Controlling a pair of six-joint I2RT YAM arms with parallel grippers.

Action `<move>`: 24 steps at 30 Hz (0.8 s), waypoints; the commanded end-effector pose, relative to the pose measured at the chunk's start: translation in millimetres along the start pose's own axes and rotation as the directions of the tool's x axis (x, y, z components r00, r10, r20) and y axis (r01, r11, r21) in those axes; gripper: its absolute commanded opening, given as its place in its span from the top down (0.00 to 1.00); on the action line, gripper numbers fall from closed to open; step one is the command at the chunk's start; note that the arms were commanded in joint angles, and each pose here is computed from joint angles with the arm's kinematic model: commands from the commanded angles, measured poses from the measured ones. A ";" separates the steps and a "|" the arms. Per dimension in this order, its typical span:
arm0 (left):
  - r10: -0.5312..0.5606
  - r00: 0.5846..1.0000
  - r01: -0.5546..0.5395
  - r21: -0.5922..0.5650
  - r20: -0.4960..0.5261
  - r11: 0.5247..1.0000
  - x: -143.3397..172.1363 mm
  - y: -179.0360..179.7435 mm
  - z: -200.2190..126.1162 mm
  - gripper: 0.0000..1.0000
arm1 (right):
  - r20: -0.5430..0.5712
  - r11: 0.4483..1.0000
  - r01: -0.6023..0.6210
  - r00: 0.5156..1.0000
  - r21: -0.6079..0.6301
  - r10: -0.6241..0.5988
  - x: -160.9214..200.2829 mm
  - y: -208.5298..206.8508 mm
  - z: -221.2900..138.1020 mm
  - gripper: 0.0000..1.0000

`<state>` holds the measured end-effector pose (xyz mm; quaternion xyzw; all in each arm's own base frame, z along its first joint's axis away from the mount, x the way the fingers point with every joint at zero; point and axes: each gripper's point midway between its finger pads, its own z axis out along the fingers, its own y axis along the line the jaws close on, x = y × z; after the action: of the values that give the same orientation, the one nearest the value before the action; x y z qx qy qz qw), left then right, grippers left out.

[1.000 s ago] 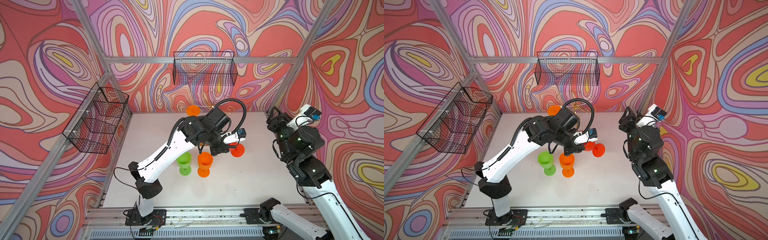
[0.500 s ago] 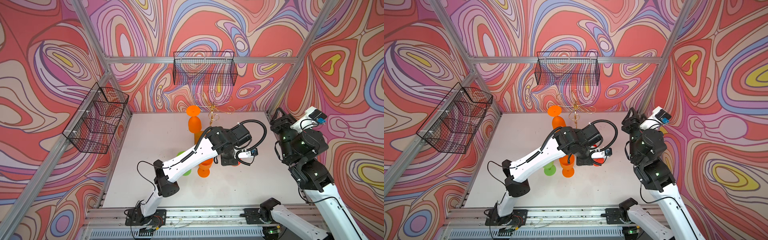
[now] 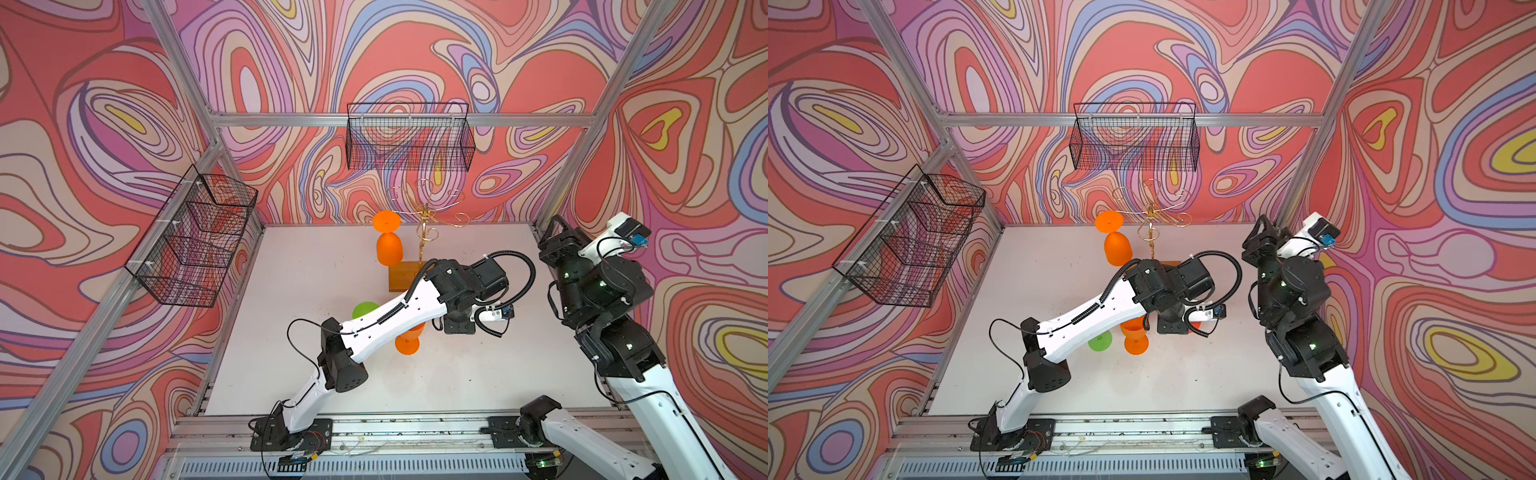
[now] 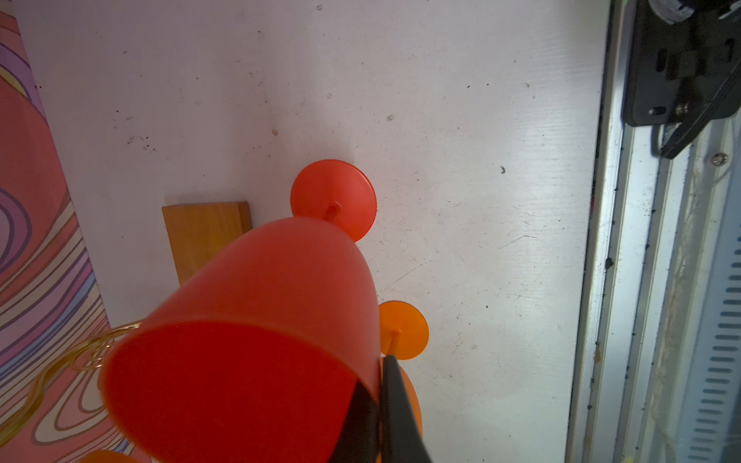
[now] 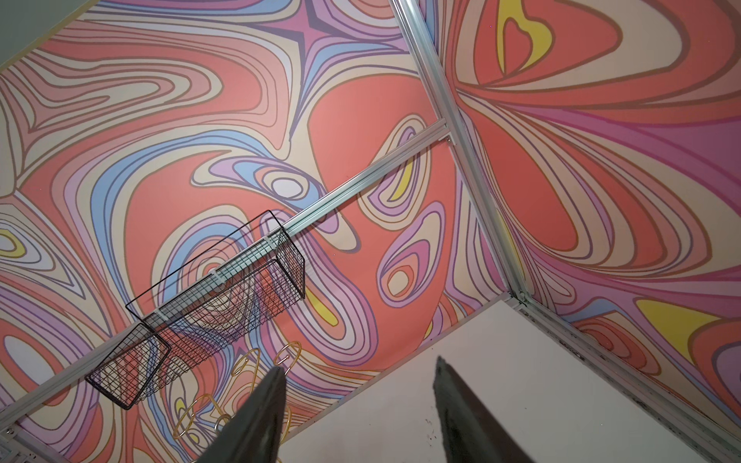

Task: Take the wine glass off the wine glass rack
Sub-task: Place the wine glass at the center of the table.

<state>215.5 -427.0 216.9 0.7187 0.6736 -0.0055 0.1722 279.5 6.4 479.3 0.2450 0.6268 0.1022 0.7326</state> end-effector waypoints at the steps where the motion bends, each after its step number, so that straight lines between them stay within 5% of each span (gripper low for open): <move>1: 0.035 0.997 -0.030 0.064 -0.070 0.997 11.5 -13.7 16.4 1.00 | 0.000 0.999 0.032 0.999 0.035 -0.032 2.5 -8.5 -1.6 0.39; 24: 0.067 0.981 -0.041 0.147 -0.179 0.988 33.7 -32.3 45.1 1.00 | 0.002 0.997 0.049 0.999 0.055 -0.049 5.2 -14.9 -3.4 0.39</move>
<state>207.8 -415.9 169.0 0.7325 0.6737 0.0127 0.0967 273.5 -2.6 475.5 0.2529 0.6250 0.0783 0.7344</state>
